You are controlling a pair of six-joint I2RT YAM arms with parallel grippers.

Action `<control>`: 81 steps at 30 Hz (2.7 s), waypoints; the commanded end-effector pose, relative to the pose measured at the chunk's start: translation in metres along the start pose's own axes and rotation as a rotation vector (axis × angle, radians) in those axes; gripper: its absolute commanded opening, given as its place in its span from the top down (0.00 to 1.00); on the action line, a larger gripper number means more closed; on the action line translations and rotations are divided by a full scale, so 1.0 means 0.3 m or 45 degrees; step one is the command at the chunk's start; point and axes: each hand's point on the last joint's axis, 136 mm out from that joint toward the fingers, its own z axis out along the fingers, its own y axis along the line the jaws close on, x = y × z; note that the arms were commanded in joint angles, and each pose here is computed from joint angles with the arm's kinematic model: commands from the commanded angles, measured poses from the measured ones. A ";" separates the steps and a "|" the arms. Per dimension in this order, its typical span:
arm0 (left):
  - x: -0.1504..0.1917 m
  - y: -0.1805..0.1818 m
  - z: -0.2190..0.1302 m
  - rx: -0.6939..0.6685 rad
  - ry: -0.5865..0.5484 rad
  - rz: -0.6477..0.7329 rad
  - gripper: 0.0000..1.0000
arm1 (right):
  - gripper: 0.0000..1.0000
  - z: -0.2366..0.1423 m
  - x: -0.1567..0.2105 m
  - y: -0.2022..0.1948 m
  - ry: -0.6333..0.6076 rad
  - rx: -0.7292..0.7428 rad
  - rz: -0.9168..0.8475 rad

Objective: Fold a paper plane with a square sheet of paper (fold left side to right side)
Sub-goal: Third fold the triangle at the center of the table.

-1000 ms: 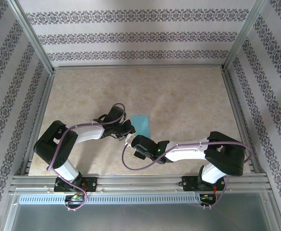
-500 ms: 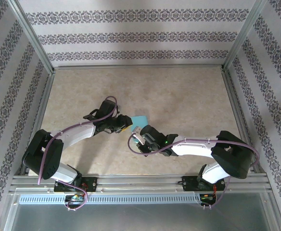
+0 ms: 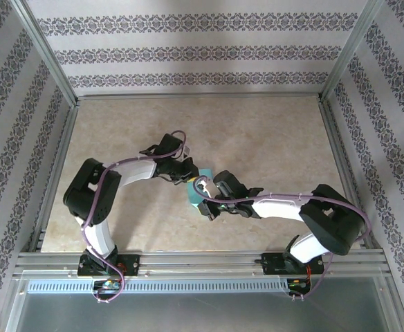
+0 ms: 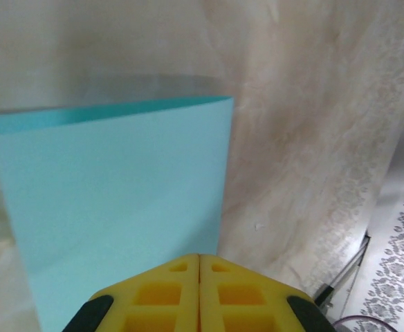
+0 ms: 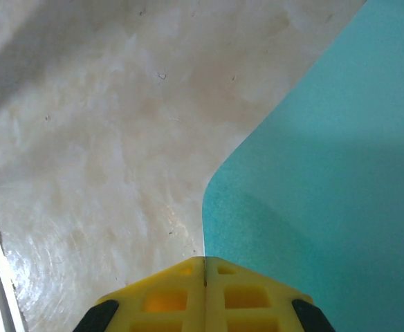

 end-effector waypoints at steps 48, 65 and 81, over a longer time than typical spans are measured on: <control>0.112 0.165 0.147 -0.267 0.199 0.074 1.00 | 1.00 -0.011 -0.022 -0.220 -0.011 0.253 0.274; 0.110 0.158 0.143 -0.261 0.193 0.079 1.00 | 1.00 0.005 0.027 -0.234 0.048 0.264 0.287; -0.008 -0.042 -0.006 -0.148 0.003 0.235 0.97 | 1.00 0.005 0.060 -0.230 0.089 0.257 0.279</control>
